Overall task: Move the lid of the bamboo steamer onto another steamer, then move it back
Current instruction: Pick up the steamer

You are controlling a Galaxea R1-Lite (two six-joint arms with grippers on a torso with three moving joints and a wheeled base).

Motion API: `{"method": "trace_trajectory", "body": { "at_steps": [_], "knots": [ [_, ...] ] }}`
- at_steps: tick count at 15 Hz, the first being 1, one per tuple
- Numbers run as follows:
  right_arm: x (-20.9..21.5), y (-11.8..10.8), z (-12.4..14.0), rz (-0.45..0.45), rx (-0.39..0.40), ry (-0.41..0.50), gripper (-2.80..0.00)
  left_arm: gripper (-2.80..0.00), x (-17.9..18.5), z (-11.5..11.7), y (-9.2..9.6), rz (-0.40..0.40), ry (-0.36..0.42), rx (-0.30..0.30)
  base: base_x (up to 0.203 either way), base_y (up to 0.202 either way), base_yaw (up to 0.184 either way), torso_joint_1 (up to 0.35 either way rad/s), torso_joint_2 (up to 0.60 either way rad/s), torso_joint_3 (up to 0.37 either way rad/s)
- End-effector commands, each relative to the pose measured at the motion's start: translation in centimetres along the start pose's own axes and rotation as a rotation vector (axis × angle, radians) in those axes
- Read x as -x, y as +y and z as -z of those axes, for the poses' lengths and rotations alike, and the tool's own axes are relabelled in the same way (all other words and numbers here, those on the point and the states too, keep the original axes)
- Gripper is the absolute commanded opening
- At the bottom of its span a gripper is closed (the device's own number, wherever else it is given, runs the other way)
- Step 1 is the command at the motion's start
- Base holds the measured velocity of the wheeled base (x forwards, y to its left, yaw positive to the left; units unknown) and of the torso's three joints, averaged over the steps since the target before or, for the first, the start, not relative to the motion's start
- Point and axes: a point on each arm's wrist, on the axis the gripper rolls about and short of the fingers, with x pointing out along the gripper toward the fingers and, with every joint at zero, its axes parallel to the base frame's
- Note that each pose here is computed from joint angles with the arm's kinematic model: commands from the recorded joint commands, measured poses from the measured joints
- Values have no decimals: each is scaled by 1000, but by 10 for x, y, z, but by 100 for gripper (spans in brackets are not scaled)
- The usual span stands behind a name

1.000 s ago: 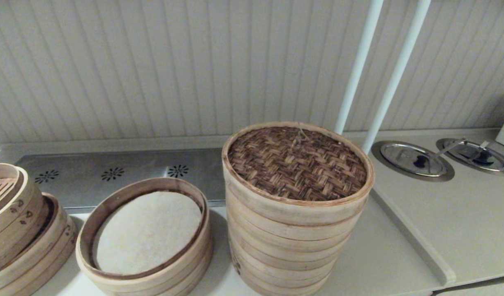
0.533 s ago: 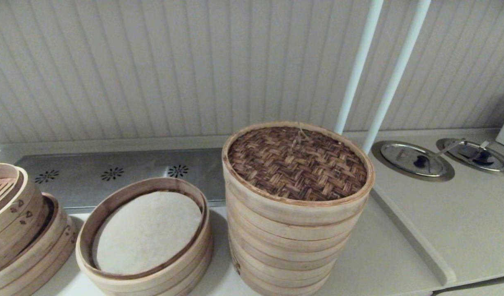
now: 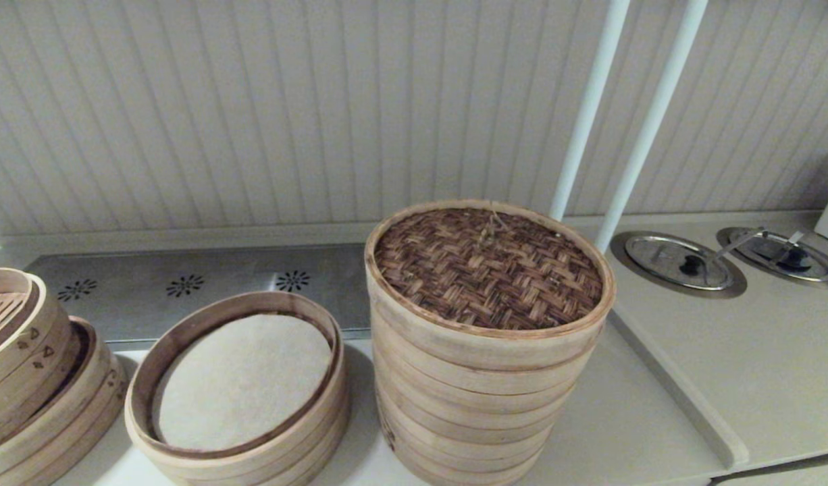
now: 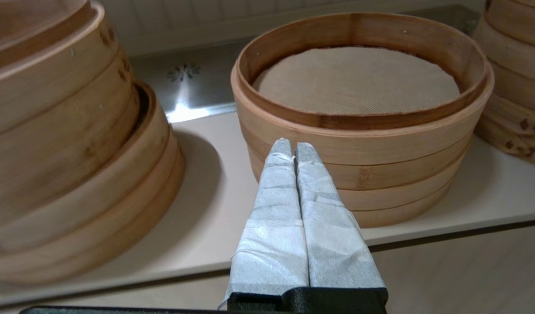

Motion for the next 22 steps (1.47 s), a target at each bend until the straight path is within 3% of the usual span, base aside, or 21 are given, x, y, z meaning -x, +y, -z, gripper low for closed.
{"method": "trace_trajectory", "body": {
  "at_steps": [1, 17, 22],
  "knots": [
    [0, 0, 1, 0, -2, 3, -280, -280, 1, 3, -1, 12, -5, -14, 0, 0, 0, 0, 0, 0],
    [0, 0, 1, 0, -3, 3, -280, -280, 1, 3, -1, 8, 0, 25, 0, 0, 0, 0, 0, 0],
    [0, 0, 1, 0, -5, 5, -280, -280, 1, 3, 0, -9, -4, 81, 0, 0, 0, 0, 0, 0]
  ]
}}
